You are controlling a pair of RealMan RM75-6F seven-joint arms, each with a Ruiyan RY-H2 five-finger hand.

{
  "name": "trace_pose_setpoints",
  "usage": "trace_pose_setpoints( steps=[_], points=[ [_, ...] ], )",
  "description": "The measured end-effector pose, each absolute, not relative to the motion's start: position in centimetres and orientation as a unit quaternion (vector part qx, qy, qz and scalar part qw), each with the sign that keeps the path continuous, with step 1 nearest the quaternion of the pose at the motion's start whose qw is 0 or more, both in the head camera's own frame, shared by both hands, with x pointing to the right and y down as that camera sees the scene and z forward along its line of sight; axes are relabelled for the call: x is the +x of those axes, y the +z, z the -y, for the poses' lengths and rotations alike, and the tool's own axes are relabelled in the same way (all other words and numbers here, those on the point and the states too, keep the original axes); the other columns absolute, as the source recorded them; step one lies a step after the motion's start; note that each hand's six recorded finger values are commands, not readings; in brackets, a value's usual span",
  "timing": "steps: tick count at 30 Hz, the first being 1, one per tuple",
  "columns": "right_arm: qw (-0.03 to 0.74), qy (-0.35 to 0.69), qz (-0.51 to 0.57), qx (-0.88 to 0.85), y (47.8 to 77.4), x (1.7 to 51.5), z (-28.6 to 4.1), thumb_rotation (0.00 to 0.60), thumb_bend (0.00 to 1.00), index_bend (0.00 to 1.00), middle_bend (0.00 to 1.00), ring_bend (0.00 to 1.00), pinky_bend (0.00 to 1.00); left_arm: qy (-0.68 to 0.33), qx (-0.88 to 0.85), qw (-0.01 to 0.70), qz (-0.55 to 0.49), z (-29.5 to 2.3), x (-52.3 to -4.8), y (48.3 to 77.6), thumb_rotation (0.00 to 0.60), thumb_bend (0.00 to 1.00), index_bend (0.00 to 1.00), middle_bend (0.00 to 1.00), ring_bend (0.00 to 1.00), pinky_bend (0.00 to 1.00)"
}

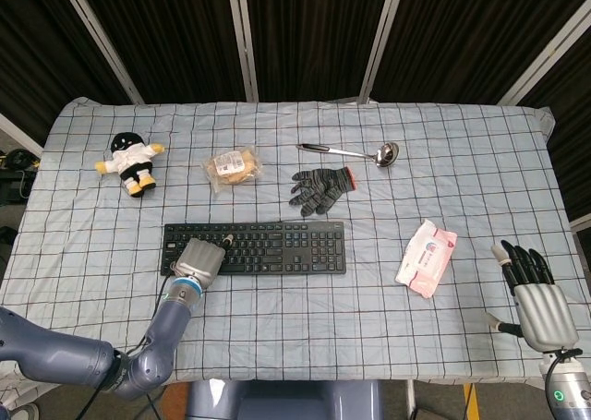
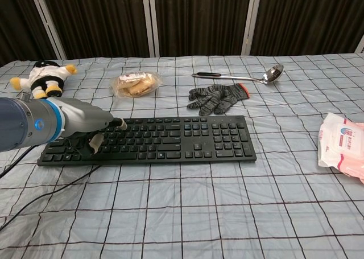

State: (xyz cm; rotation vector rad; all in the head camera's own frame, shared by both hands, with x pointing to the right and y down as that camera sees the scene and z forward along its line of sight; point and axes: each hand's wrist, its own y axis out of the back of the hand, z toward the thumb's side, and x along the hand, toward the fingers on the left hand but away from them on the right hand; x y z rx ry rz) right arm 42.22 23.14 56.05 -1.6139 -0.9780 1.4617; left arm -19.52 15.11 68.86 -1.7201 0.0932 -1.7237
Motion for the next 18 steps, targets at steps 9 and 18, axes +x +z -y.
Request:
trace_pose_setpoints(
  steps=[9,18],
  points=[
    [0.367,0.568,0.381,-0.630,56.04,42.13,-23.21,0.600,0.06,0.01,0.00,0.00,0.00,-0.661,-0.665,0.345,-0.036,-15.17,-18.88,68.98,0.600,0.92,0.00,0.82,0.72,0.53],
    [0.367,0.567,0.382,-0.631,56.02,42.10,-23.21,0.600,0.06,0.01,0.00,0.00,0.00,-0.669,-0.660,0.341,-0.030,-15.30,-19.06,69.53,0.600,0.92,0.00,0.82,0.72,0.53]
  ],
)
